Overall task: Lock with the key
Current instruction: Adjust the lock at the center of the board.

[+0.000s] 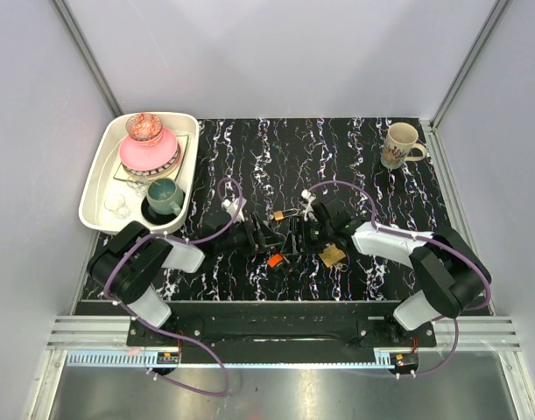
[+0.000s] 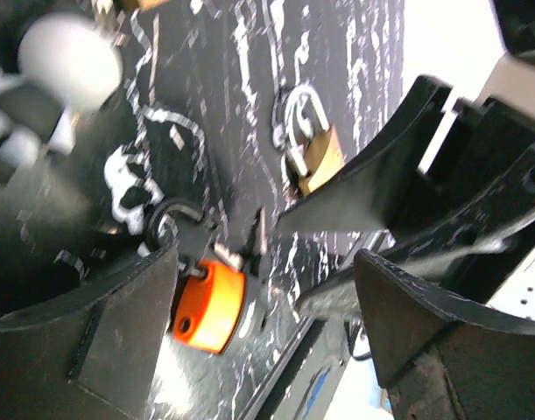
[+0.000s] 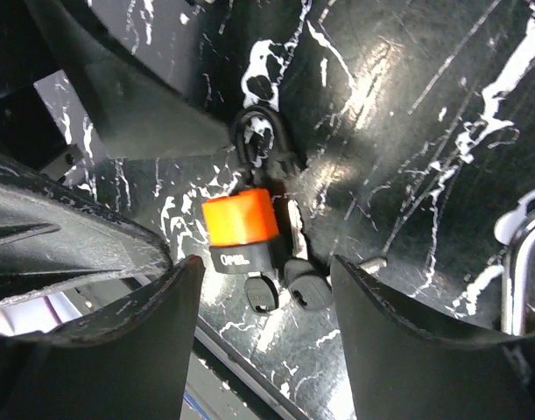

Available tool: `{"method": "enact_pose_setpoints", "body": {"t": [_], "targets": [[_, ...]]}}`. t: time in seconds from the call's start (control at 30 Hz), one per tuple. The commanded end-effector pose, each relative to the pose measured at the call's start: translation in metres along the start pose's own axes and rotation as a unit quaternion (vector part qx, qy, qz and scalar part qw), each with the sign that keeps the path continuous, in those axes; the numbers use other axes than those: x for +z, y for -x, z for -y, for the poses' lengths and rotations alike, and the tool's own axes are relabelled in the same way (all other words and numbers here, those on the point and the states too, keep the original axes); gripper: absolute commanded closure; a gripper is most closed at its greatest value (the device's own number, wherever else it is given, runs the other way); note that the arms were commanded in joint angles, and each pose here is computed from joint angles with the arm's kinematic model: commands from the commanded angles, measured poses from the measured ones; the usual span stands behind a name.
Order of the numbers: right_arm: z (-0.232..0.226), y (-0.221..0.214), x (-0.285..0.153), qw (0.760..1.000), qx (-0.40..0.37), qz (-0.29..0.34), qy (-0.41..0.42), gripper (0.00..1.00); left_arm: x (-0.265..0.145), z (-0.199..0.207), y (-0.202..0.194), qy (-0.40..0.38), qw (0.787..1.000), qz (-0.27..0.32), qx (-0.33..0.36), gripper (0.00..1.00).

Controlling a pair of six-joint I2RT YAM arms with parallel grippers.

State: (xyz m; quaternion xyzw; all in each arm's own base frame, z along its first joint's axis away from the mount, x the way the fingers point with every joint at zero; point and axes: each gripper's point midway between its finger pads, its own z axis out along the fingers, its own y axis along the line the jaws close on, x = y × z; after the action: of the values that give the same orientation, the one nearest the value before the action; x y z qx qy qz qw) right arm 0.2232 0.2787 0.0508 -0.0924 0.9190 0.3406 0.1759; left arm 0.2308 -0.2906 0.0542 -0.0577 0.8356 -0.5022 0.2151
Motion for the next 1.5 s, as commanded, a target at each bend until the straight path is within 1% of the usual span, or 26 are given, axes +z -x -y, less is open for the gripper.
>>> {"method": "enact_pose_setpoints", "body": {"t": [0.0, 0.1, 0.13, 0.17, 0.23, 0.3, 0.37, 0.4, 0.43, 0.47, 0.5, 0.53, 0.7, 0.77, 0.8, 0.9, 0.97, 1.03, 1.13, 1.17, 1.2, 1.23, 1.3, 1.33, 1.4, 1.47], "targets": [[-0.014, 0.003, 0.005, 0.999, -0.004, 0.013, 0.042, 0.34, 0.018, 0.041, 0.034, -0.058, 0.997, 0.035, 0.040, 0.15], [-0.017, -0.001, 0.006, 0.998, 0.009, 0.013, 0.058, 0.36, 0.026, 0.057, 0.041, -0.087, 0.995, 0.030, 0.043, 0.16], [-0.022, 0.003, 0.006, 0.997, 0.009, 0.023, 0.069, 0.36, 0.027, 0.070, 0.047, -0.112, 0.992, 0.037, 0.046, 0.17], [-0.021, -0.001, 0.006, 0.997, 0.023, 0.022, 0.071, 0.37, 0.029, 0.072, 0.045, -0.120, 0.991, 0.028, 0.045, 0.18], [-0.023, 0.001, 0.005, 0.996, 0.029, 0.031, 0.079, 0.38, 0.029, 0.083, 0.051, -0.139, 0.988, 0.032, 0.052, 0.21], [-0.020, 0.003, 0.005, 0.996, 0.031, 0.038, 0.068, 0.38, 0.022, 0.087, 0.057, -0.144, 0.987, 0.036, 0.062, 0.22], [-0.018, 0.005, 0.002, 0.997, 0.022, 0.043, 0.057, 0.38, 0.014, 0.071, 0.064, -0.109, 0.991, 0.048, 0.068, 0.22], [-0.016, 0.007, 0.002, 0.997, 0.019, 0.047, 0.052, 0.38, 0.003, 0.077, 0.069, -0.106, 0.989, 0.062, 0.081, 0.22], [-0.015, 0.007, 0.002, 0.998, 0.017, 0.045, 0.048, 0.38, -0.001, 0.056, 0.068, -0.058, 0.993, 0.058, 0.079, 0.22], [-0.016, 0.009, 0.002, 0.998, 0.011, 0.047, 0.048, 0.38, -0.006, 0.050, 0.068, -0.038, 0.994, 0.059, 0.082, 0.22], [-0.016, 0.009, 0.003, 0.998, 0.010, 0.045, 0.048, 0.38, -0.017, 0.045, 0.062, -0.011, 0.995, 0.052, 0.081, 0.21], [-0.015, 0.008, 0.005, 0.998, 0.011, 0.041, 0.047, 0.38, -0.021, 0.040, 0.062, 0.004, 0.994, 0.056, 0.093, 0.21], [-0.017, 0.007, 0.014, 0.998, 0.016, 0.026, 0.058, 0.39, -0.051, 0.030, 0.026, 0.017, 0.994, 0.045, 0.094, 0.21], [-0.016, 0.004, 0.017, 0.998, 0.027, 0.016, 0.060, 0.41, -0.056, 0.024, 0.011, 0.021, 0.996, 0.036, 0.083, 0.21], [-0.019, 0.001, 0.017, 0.997, 0.029, 0.010, 0.067, 0.43, -0.060, 0.013, 0.000, 0.024, 0.996, 0.032, 0.074, 0.21], [-0.019, -0.007, 0.018, 0.996, 0.045, -0.005, 0.071, 0.45, -0.065, 0.006, -0.018, 0.012, 0.999, 0.025, 0.046, 0.24], [-0.018, -0.012, 0.017, 0.996, 0.050, -0.010, 0.069, 0.46, -0.065, 0.002, -0.027, 0.012, 0.999, 0.017, 0.026, 0.28], [-0.019, -0.014, 0.016, 0.996, 0.055, -0.014, 0.070, 0.47, -0.064, 0.004, -0.036, -0.004, 1.000, 0.005, 0.016, 0.30], [-0.025, -0.018, 0.015, 0.995, 0.062, -0.015, 0.076, 0.48, -0.056, 0.000, -0.044, -0.004, 1.000, -0.012, 0.004, 0.32], [-0.024, -0.019, 0.015, 0.995, 0.065, -0.014, 0.076, 0.50, -0.052, -0.007, -0.048, 0.005, 1.000, -0.019, -0.003, 0.33], [-0.028, -0.020, 0.016, 0.995, 0.065, -0.014, 0.079, 0.51, -0.049, -0.002, -0.048, -0.010, 1.000, -0.016, 0.002, 0.34], [-0.027, -0.022, 0.016, 0.994, 0.075, -0.015, 0.077, 0.58, -0.046, -0.002, -0.048, -0.013, 1.000, -0.015, -0.007, 0.35], [-0.030, -0.021, 0.018, 0.993, 0.084, -0.011, 0.084, 0.63, -0.038, -0.005, -0.051, -0.015, 1.000, -0.019, -0.015, 0.40], [-0.029, -0.023, 0.019, 0.992, 0.098, -0.014, 0.084, 0.64, -0.035, -0.008, -0.052, -0.013, 0.999, -0.022, -0.025, 0.43], [-0.033, -0.022, 0.020, 0.990, 0.104, -0.008, 0.095, 0.66, -0.029, -0.013, -0.052, -0.016, 0.999, -0.020, -0.031, 0.48], [-0.035, -0.023, 0.021, 0.989, 0.114, -0.009, 0.099, 0.67, -0.026, -0.013, -0.051, -0.024, 0.999, -0.012, -0.042, 0.50]]}}
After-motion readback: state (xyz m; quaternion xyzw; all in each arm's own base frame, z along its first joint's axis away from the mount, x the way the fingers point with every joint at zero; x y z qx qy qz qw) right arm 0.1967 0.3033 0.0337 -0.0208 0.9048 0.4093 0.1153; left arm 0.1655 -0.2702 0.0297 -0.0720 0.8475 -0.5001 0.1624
